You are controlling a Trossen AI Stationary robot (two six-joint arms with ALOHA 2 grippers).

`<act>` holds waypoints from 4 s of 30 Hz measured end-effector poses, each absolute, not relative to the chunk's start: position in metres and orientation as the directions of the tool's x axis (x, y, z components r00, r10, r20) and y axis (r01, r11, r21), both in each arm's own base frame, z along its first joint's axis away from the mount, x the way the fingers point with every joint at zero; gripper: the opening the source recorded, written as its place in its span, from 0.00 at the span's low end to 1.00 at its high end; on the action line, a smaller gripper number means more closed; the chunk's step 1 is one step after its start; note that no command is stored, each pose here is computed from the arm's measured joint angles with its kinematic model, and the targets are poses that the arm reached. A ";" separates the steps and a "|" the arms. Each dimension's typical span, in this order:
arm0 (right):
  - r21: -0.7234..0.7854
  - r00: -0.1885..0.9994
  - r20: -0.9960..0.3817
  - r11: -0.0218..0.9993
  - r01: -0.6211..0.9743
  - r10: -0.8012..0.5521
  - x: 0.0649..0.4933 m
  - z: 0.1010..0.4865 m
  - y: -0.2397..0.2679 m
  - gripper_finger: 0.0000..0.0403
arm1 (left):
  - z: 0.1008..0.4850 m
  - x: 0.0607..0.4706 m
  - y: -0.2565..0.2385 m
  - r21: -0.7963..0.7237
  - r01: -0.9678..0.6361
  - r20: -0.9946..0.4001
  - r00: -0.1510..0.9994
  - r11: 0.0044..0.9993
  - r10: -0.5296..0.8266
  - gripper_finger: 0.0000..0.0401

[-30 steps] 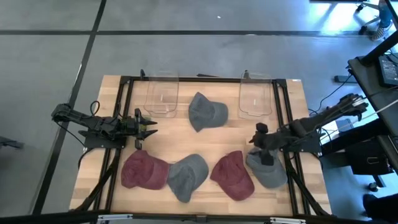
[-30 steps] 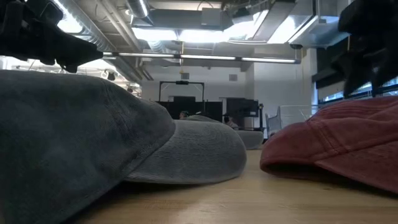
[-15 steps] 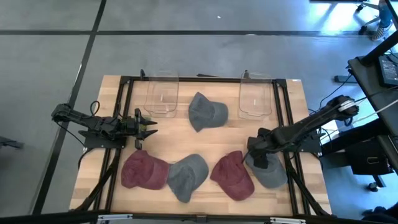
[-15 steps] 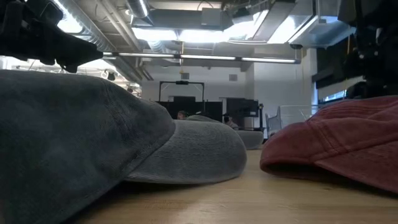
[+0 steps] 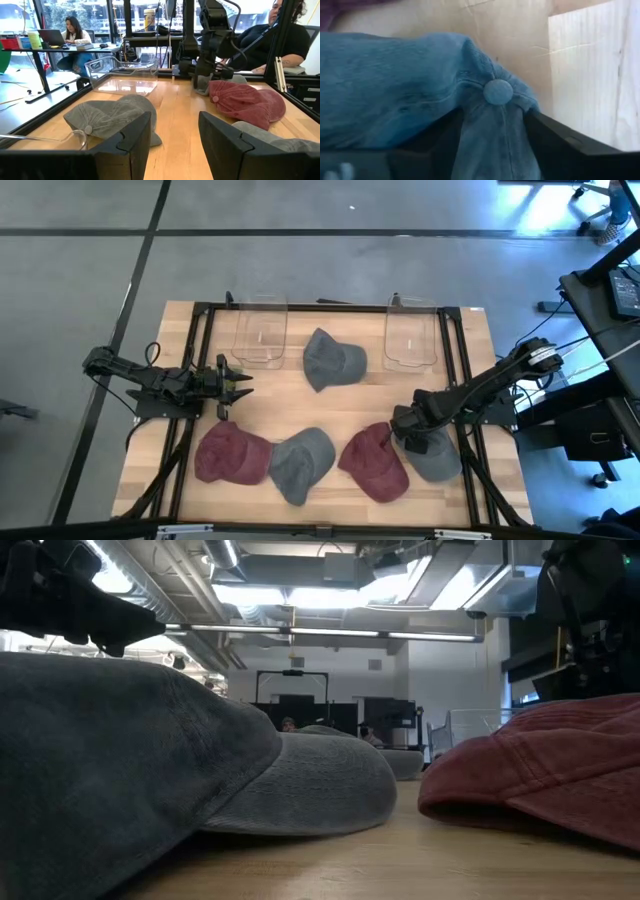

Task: Pick & Place hat
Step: Put the bottom right gray cap into the right transparent bin

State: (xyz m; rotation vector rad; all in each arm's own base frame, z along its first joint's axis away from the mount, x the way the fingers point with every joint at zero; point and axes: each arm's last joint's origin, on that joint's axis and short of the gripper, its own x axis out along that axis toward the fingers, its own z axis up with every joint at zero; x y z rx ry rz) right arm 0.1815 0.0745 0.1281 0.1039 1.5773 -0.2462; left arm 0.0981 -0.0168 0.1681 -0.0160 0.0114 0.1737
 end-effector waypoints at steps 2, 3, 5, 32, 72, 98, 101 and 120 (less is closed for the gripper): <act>-0.085 -0.024 -0.996 0.972 0.221 -0.082 0.182 0.127 0.075 0.43 | 0.168 0.098 -0.017 -0.015 -0.173 -0.013 0.985 0.985 0.173 0.40; -0.081 -0.023 -0.997 0.971 0.224 -0.078 0.182 0.127 0.075 0.38 | 0.168 0.098 -0.017 -0.015 -0.173 -0.013 0.985 0.985 0.172 0.40; -0.078 -0.019 -0.997 0.970 0.232 -0.076 0.183 0.127 0.075 0.27 | 0.168 0.098 -0.017 -0.014 -0.173 -0.013 0.985 0.985 0.173 0.40; -0.050 0.490 -0.836 0.923 0.383 -0.248 0.169 0.288 0.059 0.03 | 0.168 0.098 -0.017 -0.013 -0.176 -0.013 0.984 0.984 0.176 0.40; -0.551 0.310 -0.307 0.434 0.713 -0.900 0.156 0.297 -0.115 0.03 | 0.168 0.098 -0.017 0.046 -0.174 -0.013 0.985 0.984 0.175 0.40; -0.614 0.192 -0.443 0.452 0.647 -0.876 0.147 0.268 -0.167 0.03 | 0.168 0.098 -0.017 0.073 -0.174 -0.013 0.984 0.982 0.176 0.40; -0.612 0.247 -0.413 0.468 0.638 -0.877 0.154 0.268 -0.172 0.03 | 0.168 0.098 -0.017 0.074 -0.175 -0.015 0.984 0.982 0.176 0.40; -0.672 0.167 -0.464 0.468 0.574 -0.870 0.163 0.246 -0.189 0.31 | 0.168 0.098 -0.017 0.074 -0.174 -0.017 0.984 0.982 0.175 0.40</act>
